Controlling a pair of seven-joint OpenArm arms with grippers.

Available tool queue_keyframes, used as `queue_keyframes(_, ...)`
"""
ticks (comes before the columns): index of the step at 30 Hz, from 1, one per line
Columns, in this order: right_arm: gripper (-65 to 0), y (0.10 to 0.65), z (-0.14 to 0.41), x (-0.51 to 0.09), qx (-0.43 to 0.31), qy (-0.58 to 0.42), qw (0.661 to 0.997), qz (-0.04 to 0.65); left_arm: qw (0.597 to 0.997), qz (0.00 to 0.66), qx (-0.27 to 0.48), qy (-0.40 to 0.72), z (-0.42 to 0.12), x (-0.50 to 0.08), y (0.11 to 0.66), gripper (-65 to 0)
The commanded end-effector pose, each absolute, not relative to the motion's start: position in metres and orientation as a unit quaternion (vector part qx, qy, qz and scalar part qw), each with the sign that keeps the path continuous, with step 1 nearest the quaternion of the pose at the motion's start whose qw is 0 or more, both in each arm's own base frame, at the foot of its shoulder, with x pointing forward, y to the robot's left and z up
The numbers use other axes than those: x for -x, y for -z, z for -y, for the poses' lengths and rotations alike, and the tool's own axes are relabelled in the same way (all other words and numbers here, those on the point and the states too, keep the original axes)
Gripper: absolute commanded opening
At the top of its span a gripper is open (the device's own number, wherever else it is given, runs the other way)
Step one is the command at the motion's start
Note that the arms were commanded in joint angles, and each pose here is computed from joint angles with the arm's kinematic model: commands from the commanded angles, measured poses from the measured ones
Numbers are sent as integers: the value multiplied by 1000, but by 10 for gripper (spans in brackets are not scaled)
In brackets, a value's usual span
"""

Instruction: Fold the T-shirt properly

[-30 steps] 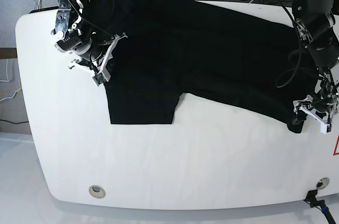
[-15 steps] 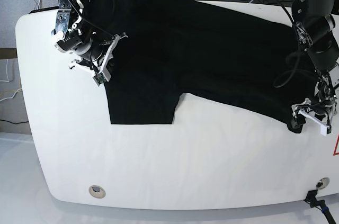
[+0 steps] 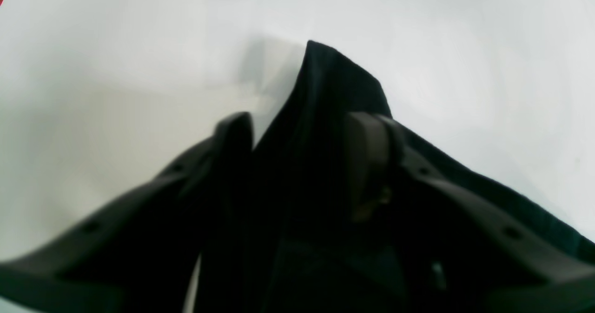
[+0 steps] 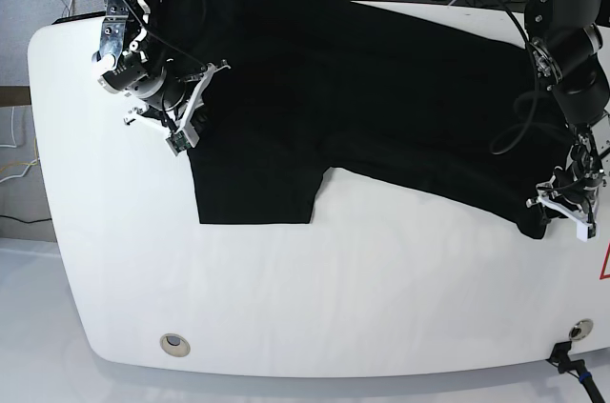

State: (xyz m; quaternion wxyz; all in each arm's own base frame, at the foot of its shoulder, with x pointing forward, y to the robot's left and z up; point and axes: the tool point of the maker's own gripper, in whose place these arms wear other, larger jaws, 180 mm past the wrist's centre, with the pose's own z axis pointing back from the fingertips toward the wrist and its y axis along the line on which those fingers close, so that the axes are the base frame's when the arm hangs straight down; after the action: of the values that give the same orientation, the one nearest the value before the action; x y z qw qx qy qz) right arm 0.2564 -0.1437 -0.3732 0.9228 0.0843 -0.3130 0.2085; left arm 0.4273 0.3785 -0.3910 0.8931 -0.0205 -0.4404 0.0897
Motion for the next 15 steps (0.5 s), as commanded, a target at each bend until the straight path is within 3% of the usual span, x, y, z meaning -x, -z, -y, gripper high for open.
queue_keyframes(1,-650,363,144,-264,-82,-211,915,334,877,471,13,-93,-390,-440,367,-437)
queue_keyframes(7,-650,363,145,-264,-82,-209,915,334,878,470,12,-91,-390,-439,367,-461)
queue_keyframes(11,-650,363,145,-264,-82,-209,915,334,877,471,11,-91,-390,-440,367,-650)
queue_keyframes(15,-650,363,145,-264,-82,-209,915,334,877,472,10,-91,-391,-440,366,-650)
